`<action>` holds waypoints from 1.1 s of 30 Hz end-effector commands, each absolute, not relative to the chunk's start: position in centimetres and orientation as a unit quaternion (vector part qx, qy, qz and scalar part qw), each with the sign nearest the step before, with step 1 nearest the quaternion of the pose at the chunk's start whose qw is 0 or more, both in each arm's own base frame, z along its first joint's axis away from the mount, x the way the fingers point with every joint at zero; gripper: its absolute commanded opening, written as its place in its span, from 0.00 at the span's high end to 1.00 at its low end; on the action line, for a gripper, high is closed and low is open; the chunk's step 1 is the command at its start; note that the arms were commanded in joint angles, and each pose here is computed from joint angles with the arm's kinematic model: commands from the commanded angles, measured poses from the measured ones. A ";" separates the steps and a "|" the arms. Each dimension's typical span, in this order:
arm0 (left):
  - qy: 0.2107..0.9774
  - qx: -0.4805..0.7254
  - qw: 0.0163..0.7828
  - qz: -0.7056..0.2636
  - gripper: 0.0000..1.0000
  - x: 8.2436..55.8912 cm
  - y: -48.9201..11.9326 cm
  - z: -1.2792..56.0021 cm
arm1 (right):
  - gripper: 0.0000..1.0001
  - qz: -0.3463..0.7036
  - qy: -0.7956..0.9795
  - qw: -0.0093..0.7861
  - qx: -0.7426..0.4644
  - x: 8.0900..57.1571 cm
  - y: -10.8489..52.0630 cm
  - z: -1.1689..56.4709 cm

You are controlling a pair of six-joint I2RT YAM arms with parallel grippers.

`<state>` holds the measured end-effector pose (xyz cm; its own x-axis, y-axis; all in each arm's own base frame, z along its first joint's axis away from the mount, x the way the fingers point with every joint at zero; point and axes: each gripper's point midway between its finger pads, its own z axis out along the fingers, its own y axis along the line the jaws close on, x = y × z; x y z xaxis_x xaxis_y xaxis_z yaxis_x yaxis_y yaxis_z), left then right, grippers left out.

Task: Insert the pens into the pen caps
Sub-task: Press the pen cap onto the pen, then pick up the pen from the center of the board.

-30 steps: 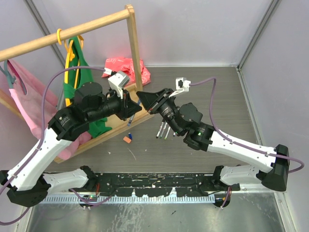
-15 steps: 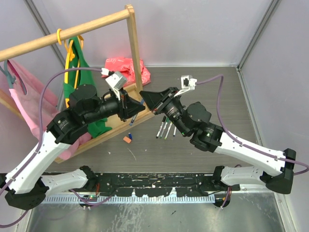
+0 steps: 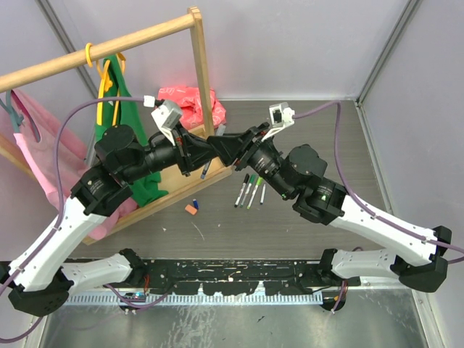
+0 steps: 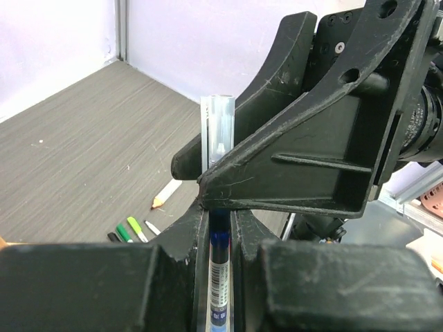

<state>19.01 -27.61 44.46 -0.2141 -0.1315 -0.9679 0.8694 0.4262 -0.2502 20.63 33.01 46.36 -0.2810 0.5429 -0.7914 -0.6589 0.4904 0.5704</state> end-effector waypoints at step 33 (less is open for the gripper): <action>0.578 0.202 0.594 -0.522 1.00 19.8 -27.9 46.7 | 0.55 0.565 0.580 0.576 -0.118 16.2 32.3 44.0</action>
